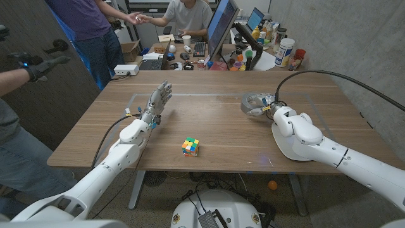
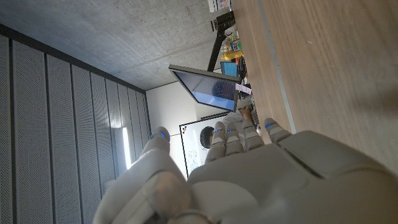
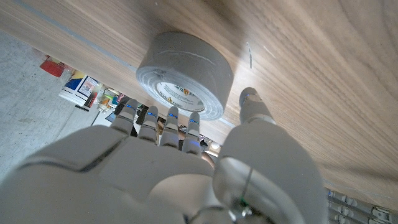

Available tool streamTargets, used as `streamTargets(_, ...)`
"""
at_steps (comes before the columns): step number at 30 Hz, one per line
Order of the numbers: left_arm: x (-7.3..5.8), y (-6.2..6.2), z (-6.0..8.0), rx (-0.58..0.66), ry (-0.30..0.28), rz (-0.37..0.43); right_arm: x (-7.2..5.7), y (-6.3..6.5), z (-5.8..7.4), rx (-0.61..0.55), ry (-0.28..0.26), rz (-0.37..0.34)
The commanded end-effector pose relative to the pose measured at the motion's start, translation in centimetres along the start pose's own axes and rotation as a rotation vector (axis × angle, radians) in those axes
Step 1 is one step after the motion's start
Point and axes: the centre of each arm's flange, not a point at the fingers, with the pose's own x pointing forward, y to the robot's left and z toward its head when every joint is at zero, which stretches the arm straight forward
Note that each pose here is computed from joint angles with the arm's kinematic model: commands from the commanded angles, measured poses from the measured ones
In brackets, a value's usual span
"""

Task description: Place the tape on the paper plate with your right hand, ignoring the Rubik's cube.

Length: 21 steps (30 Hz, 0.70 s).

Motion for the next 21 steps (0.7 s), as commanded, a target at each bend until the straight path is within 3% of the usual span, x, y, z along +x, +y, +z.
streamTargets(1,-0.4,0.0,-0.1,0.005,0.009,0.006,0.8,1.2,-0.5,0.012,0.029,0.035)
streamTargets(10,-0.2,-0.3,-0.4,0.002,0.013,0.004,1.3,1.7,-0.7,0.002,0.042,0.04)
streamTargets(21,-0.5,0.0,-0.7,-0.005,0.018,0.019,0.7,3.4,-0.6,-0.003,0.066,-0.032)
